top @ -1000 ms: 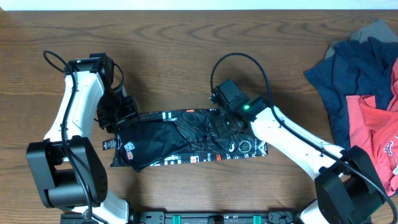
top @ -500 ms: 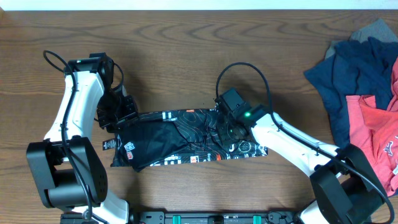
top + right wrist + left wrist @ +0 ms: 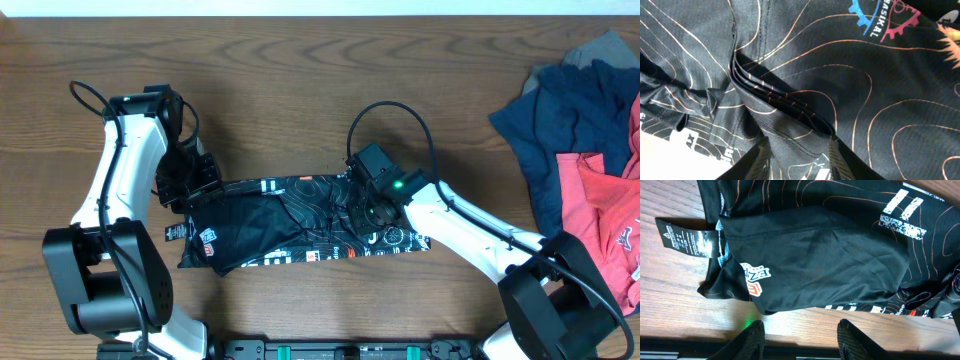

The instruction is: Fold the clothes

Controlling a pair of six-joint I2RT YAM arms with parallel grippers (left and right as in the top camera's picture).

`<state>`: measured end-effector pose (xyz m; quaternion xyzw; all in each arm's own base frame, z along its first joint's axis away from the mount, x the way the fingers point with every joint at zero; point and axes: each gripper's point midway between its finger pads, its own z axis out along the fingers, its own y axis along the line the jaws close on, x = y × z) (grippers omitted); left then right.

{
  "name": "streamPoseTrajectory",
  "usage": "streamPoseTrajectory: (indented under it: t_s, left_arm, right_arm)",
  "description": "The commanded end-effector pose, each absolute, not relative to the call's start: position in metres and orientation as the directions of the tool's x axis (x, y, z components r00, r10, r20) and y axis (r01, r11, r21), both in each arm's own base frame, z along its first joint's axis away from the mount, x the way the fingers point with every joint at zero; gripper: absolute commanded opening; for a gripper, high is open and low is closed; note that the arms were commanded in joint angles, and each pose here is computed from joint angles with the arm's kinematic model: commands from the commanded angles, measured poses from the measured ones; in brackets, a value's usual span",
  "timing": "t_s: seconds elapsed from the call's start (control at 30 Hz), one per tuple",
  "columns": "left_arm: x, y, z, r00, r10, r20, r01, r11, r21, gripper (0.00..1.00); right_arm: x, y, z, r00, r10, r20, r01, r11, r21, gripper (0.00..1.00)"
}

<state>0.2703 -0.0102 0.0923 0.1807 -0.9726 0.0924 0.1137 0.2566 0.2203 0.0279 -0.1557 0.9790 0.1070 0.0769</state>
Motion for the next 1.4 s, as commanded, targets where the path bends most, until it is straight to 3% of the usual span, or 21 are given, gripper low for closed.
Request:
streamPoseTrajectory:
  t_s: [0.0,0.1,0.2,0.27,0.4,0.5,0.53,0.6,1.17,1.37]
  left_arm:
    - [0.268,-0.011,0.097,-0.907,-0.34,0.247,-0.381,0.914,-0.141,0.49]
    - [0.268,-0.011,0.097,-0.907,-0.34,0.247,-0.381,0.914,-0.141,0.49]
    - [0.268,-0.011,0.097,-0.908,-0.339,0.247,-0.38,0.914,-0.141,0.49]
    - [0.268,-0.011,0.097,-0.908,-0.339,0.247,-0.38,0.914,-0.141,0.49]
    - [0.268,-0.011,0.097,-0.907,-0.34,0.247,-0.381,0.914,-0.141,0.49]
    - [0.268,-0.011,0.097,-0.907,-0.34,0.247,-0.381,0.914,-0.141,0.49]
    - [0.268,-0.011,0.097,-0.907,-0.34,0.247,-0.381,0.914,-0.141,0.49]
    - [0.268,-0.011,0.097,-0.908,-0.339,0.247,-0.38,0.914,-0.141,0.49]
    - [0.268,-0.011,0.097,-0.907,-0.34,0.247,-0.381,0.914,-0.141,0.49]
    - [0.268,-0.011,0.097,-0.907,-0.34,0.247,-0.381,0.914,-0.141,0.49]
  right_arm:
    - [0.254,0.219,0.024,-0.943,-0.286,-0.167,-0.315,0.93,0.187,0.31]
    - [0.253,0.218,0.023,-0.944,-0.287,-0.164,-0.315,0.931,0.185,0.25]
    - [0.25,0.216,0.02,-0.945,-0.288,-0.157,-0.314,0.932,0.182,0.07]
    - [0.249,0.215,0.019,-0.945,-0.288,-0.153,-0.313,0.932,0.181,0.02]
    - [0.25,0.213,0.018,-0.945,-0.287,-0.157,-0.312,0.934,0.171,0.03]
    - [0.255,0.208,0.018,-0.945,-0.279,-0.171,-0.303,0.943,0.134,0.35]
    - [0.256,0.206,0.018,-0.947,-0.271,-0.174,-0.294,0.948,0.124,0.4]
    - [0.258,0.205,0.018,-0.947,-0.267,-0.179,-0.291,0.949,0.121,0.41]
    - [0.25,0.214,0.016,-0.949,-0.273,-0.159,-0.299,0.937,0.177,0.29]
    - [0.25,0.215,0.016,-0.949,-0.273,-0.159,-0.3,0.936,0.184,0.02]
